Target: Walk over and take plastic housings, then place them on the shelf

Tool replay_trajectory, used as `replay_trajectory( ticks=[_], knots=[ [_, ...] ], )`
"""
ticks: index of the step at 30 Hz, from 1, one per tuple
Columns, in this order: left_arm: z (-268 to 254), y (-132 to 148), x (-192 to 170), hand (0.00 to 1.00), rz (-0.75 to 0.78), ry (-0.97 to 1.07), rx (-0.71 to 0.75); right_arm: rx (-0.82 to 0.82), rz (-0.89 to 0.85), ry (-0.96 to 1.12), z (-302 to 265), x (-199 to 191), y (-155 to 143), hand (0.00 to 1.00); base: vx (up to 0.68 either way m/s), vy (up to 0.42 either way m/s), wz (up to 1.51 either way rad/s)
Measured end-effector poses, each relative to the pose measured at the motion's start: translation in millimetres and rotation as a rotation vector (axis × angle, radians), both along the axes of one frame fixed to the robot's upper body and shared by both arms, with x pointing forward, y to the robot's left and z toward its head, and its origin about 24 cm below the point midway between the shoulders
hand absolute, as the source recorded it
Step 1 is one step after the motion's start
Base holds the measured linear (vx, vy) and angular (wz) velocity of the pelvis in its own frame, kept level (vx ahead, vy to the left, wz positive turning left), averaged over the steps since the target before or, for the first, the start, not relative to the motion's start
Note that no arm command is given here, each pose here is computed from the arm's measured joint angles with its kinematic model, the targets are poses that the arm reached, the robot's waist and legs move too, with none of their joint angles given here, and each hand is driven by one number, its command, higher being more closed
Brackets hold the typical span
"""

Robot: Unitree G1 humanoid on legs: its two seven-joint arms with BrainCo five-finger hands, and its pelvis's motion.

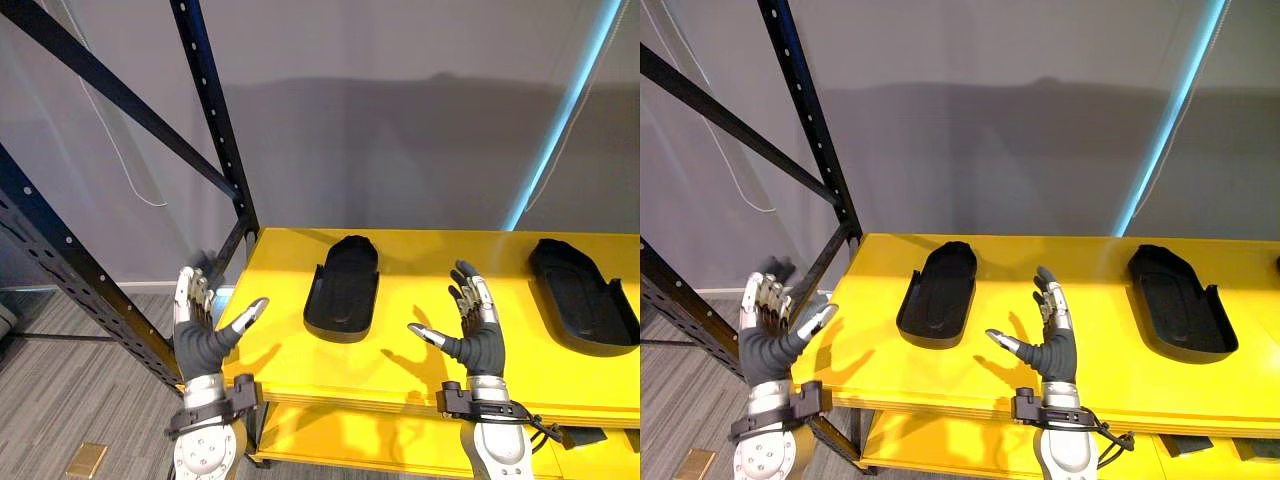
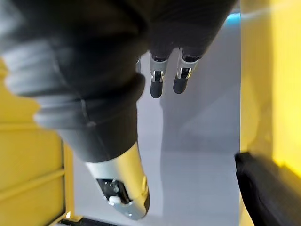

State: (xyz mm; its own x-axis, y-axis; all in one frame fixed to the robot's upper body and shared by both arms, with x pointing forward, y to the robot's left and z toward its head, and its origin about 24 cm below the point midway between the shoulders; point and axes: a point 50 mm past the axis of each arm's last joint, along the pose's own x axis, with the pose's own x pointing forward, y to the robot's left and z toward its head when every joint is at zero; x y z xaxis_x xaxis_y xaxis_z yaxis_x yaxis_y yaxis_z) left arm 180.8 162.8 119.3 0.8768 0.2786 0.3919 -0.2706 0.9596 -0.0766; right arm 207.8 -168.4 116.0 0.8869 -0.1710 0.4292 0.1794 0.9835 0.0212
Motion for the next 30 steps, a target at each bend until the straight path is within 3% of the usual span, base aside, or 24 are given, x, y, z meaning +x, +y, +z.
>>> replay_trajectory(
  ticks=[9, 19, 30],
  knots=[
    [-37, -2, 11, 1.00, -0.100, 0.160, -0.055, 0.010, -0.018, 0.021, -5, -3, -4, 0.00, 0.01, -0.004, -0.03],
    [-49, 0, 39, 1.00, -0.168, 0.206, -0.104, 0.036, 0.006, 0.049, -12, -2, -3, 0.00, -0.02, 0.001, -0.10],
    [-56, -27, 49, 1.00, -0.401, 0.239, -0.140, 0.051, 0.035, 0.051, -13, -2, -3, 0.00, -0.01, -0.003, -0.05]
  ],
)
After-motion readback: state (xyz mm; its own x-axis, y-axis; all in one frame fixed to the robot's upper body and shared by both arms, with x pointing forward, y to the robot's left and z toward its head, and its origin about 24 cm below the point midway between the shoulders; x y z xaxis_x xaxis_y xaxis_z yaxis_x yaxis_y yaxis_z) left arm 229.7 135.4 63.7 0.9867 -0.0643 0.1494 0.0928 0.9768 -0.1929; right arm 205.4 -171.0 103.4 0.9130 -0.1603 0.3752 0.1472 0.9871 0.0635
